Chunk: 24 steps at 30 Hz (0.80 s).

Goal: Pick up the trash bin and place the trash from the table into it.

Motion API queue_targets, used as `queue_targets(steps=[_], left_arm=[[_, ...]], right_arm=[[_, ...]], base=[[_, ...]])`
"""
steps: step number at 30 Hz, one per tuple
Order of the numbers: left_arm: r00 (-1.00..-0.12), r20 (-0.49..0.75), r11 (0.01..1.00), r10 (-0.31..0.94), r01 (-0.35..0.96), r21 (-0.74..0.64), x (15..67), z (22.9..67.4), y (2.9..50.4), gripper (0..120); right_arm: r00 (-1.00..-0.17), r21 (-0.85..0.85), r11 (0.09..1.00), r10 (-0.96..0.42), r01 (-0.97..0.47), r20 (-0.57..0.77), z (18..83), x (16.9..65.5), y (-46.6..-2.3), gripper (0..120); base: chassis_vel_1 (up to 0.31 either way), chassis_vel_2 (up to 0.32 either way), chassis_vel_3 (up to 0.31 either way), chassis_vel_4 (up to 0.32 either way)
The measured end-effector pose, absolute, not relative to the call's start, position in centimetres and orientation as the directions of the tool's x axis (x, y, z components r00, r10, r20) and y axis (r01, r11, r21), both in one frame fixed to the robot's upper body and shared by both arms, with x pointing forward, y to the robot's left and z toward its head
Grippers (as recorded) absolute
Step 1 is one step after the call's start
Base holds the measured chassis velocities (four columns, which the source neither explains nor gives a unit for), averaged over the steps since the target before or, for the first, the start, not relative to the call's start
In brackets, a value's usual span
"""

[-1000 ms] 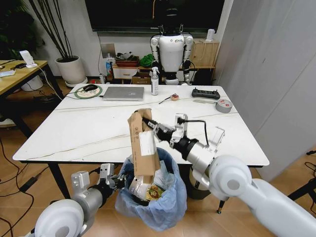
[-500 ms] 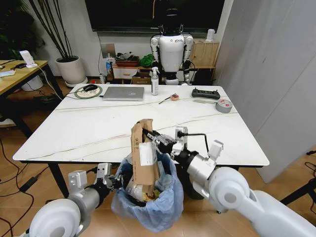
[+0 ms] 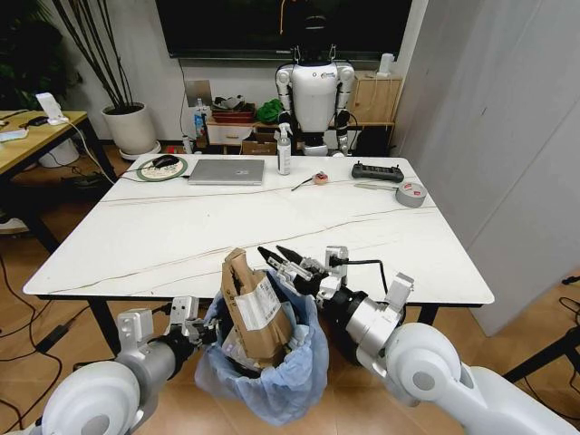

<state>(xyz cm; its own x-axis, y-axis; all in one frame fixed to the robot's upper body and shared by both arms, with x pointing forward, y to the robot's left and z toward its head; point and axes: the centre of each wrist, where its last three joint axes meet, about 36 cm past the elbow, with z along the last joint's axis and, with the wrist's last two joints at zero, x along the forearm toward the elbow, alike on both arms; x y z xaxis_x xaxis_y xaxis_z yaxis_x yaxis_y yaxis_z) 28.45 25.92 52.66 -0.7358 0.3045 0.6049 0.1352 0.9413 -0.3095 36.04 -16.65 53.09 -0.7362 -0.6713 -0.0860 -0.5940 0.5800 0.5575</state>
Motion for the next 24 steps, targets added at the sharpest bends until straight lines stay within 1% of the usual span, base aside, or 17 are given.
queue_targets(steps=[1, 2, 3, 6, 8, 9, 10, 13, 15, 17, 18, 21, 24], left_arm=[[-0.737, 0.604, 0.941, 0.304, 0.134, -0.311, 28.4, 52.6, 25.9, 0], [-0.737, 0.604, 0.941, 0.304, 0.134, -0.311, 28.4, 52.6, 25.9, 0], [-0.737, 0.603, 0.941, 0.305, 0.135, -0.311, 28.3, 52.6, 25.8, 0], [-0.737, 0.604, 0.943, 0.303, 0.140, -0.301, 28.1, 52.4, 25.7, 0], [-0.736, 0.608, 0.946, 0.299, 0.143, -0.292, 28.0, 52.3, 25.7, 0], [-0.733, 0.612, 0.948, 0.296, 0.144, -0.285, 28.0, 52.1, 25.7, 0], [-0.733, 0.612, 0.948, 0.296, 0.144, -0.285, 28.0, 52.1, 25.7, 0], [-0.729, 0.617, 0.949, 0.294, 0.148, -0.277, 27.8, 52.0, 25.7, 0], [-0.730, 0.615, 0.948, 0.297, 0.151, -0.279, 27.8, 52.0, 25.6, 0], [-0.730, 0.615, 0.948, 0.298, 0.151, -0.280, 27.8, 52.0, 25.5, 0], [-0.732, 0.612, 0.947, 0.300, 0.153, -0.282, 27.7, 52.0, 25.4, 0], [-0.734, 0.608, 0.946, 0.304, 0.159, -0.281, 27.6, 52.0, 25.3, 0], [-0.740, 0.599, 0.945, 0.306, 0.160, -0.285, 27.6, 51.9, 25.2, 0]], right_arm=[[-0.763, 0.547, 0.606, -0.639, -0.578, -0.097, 53.5, 36.6, -17.1, 77], [-0.763, 0.547, 0.606, -0.639, -0.578, -0.097, 53.5, 36.6, -17.1, 77], [-0.779, 0.539, 0.624, -0.619, -0.566, -0.100, 53.7, 36.9, -17.4, 82], [-0.858, 0.487, 0.730, -0.506, -0.480, -0.087, 54.1, 38.9, -20.0, 94], [-0.893, 0.453, 0.784, -0.444, -0.424, -0.068, 53.8, 39.5, -21.5, 99], [-0.918, 0.424, 0.822, -0.391, -0.380, -0.064, 53.2, 39.9, -22.6, 100], [-0.918, 0.424, 0.822, -0.391, -0.380, -0.064, 53.2, 39.9, -22.6, 100], [-0.954, 0.357, 0.884, -0.289, -0.300, -0.084, 51.0, 40.2, -26.0, 100], [-0.968, 0.321, 0.913, -0.239, -0.251, -0.075, 49.7, 39.6, -27.9, 100], [-0.970, 0.316, 0.917, -0.231, -0.242, -0.074, 49.5, 39.4, -28.2, 100], [-0.980, 0.296, 0.934, -0.189, -0.200, -0.066, 48.5, 38.5, -29.5, 100], [-0.991, 0.249, 0.959, -0.118, -0.132, -0.068, 47.2, 36.2, -31.8, 100], [-0.993, 0.183, 0.979, -0.080, -0.095, -0.090, 46.5, 34.0, -33.3, 100]], base=[[0.000, 0.000, 0.000, 0.000], [0.000, 0.000, 0.000, 0.000], [0.000, 0.000, 0.000, 0.000], [0.000, 0.000, 0.000, 0.000], [0.000, 0.000, 0.000, 0.000], [0.000, 0.000, 0.000, 0.000], [0.000, 0.000, 0.000, 0.000], [0.000, 0.000, 0.000, 0.000], [0.000, 0.000, 0.000, 0.000], [0.000, 0.000, 0.000, 0.000], [0.000, 0.000, 0.000, 0.000], [0.000, 0.000, 0.000, 0.000], [0.000, 0.000, 0.000, 0.000]])
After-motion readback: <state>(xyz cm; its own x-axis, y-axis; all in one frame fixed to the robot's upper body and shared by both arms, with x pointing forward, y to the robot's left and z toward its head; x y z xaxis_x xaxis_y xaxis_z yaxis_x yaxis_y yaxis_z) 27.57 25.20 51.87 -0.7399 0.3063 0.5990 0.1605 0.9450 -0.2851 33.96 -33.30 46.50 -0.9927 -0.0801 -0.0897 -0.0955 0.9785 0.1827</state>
